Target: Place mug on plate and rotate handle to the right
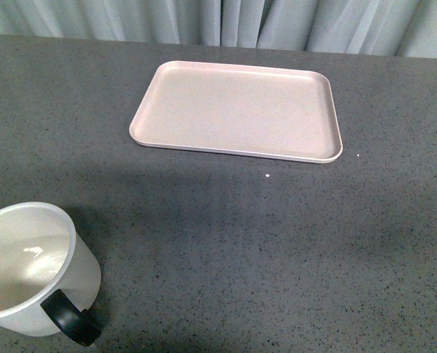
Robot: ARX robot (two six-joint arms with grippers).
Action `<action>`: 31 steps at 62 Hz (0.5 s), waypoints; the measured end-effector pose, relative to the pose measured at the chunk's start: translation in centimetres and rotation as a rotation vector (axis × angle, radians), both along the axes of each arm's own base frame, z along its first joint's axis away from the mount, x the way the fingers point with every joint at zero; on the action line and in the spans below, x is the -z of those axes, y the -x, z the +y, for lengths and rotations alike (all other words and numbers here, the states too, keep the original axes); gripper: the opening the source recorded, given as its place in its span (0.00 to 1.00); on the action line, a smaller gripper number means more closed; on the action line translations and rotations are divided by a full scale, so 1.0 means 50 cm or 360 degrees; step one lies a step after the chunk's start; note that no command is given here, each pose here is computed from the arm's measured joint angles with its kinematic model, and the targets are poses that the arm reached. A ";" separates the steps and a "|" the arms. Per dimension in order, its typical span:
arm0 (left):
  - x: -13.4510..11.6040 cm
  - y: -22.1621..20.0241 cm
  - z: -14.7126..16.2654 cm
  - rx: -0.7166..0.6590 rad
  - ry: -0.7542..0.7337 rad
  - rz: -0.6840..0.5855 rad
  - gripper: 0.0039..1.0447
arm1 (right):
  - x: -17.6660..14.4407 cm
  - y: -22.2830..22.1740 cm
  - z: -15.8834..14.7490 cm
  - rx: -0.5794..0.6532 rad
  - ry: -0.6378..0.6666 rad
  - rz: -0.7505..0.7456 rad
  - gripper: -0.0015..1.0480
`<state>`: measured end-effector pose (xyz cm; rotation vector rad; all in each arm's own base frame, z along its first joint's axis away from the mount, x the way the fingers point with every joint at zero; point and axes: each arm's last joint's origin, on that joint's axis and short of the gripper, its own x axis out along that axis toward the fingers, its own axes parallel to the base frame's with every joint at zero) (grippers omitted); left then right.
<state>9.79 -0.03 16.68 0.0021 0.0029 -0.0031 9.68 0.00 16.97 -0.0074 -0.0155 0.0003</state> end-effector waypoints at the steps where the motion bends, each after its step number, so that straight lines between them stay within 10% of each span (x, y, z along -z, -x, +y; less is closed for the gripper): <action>1: 0.000 0.000 0.000 0.0000 0.0000 0.0000 0.91 | 0.000 0.000 0.000 0.0000 0.0000 0.0000 0.91; 31: 0.000 0.000 0.000 0.0000 0.0000 0.0000 0.91 | 0.000 0.000 0.000 0.0000 -0.0001 0.0000 0.91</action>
